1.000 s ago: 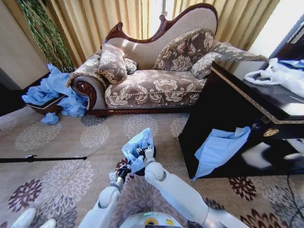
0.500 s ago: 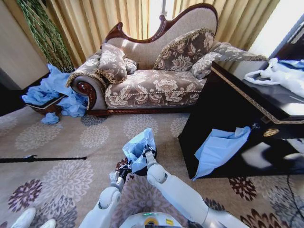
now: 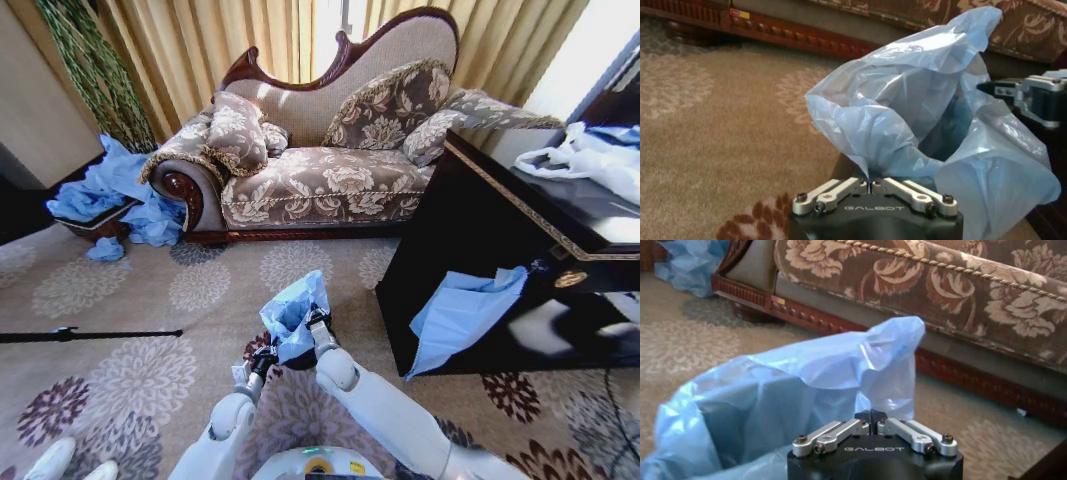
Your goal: Place a garbage bag over the trash bin.
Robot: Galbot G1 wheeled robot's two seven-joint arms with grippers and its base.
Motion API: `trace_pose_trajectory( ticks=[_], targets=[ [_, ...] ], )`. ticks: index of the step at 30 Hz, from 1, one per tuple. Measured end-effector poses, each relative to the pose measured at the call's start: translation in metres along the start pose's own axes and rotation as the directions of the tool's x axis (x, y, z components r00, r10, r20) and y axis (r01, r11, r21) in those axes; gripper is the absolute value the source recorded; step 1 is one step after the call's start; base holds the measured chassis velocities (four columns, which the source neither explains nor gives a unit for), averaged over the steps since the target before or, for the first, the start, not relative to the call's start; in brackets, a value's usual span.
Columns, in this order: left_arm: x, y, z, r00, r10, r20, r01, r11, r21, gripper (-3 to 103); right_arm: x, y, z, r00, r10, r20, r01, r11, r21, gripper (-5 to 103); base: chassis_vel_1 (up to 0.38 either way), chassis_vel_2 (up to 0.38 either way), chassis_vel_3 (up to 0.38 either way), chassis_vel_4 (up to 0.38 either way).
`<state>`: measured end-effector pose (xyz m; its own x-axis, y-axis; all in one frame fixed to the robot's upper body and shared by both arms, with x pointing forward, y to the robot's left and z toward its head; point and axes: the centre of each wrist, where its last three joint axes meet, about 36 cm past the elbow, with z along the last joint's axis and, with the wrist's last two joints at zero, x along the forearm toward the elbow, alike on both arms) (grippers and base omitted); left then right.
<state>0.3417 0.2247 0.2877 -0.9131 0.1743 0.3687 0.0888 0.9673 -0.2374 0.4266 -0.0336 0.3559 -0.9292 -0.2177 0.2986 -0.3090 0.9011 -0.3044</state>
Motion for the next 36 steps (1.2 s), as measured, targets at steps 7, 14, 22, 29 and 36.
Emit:
trace_pose_trajectory(
  ticks=[7, 14, 22, 29, 36],
  targets=[
    [-0.001, -0.002, 0.002, 1.000, 0.001, -0.001, -0.001, 1.000, 0.004, 0, 0.003, -0.008, -0.001, 1.000, 0.011, 0.000, -0.011, 1.000, -0.015, 1, 0.000, 0.000, 0.000, 0.000],
    [-0.001, -0.003, 0.002, 1.000, 0.003, -0.001, -0.003, 1.000, 0.003, 0, 0.006, -0.015, -0.001, 1.000, 0.023, -0.004, -0.024, 0.999, -0.023, 1, 0.000, 0.000, 0.000, 0.000],
    [-0.001, -0.006, 0.004, 1.000, 0.006, -0.002, -0.006, 1.000, 0.005, 0, 0.022, -0.006, -0.019, 0.999, -0.011, -0.038, 0.005, 0.988, -0.157, 3, 0.000, 0.000, 0.000, 0.000],
    [0.001, -0.004, 0.004, 1.000, 0.002, -0.002, -0.002, 1.000, 0.001, 0, 0.012, 0.010, -0.045, 0.999, -0.018, -0.037, 0.010, 0.976, -0.216, 30, 0.000, 0.000, 0.000, 0.000],
    [0.002, -0.004, 0.004, 1.000, 0.006, 0.004, -0.006, 1.000, 0.004, 0, -0.001, 0.012, -0.035, 0.999, 0.010, -0.051, -0.019, 0.986, -0.168, 51, 0.000, 0.000, 0.000, 0.000]
  ],
)
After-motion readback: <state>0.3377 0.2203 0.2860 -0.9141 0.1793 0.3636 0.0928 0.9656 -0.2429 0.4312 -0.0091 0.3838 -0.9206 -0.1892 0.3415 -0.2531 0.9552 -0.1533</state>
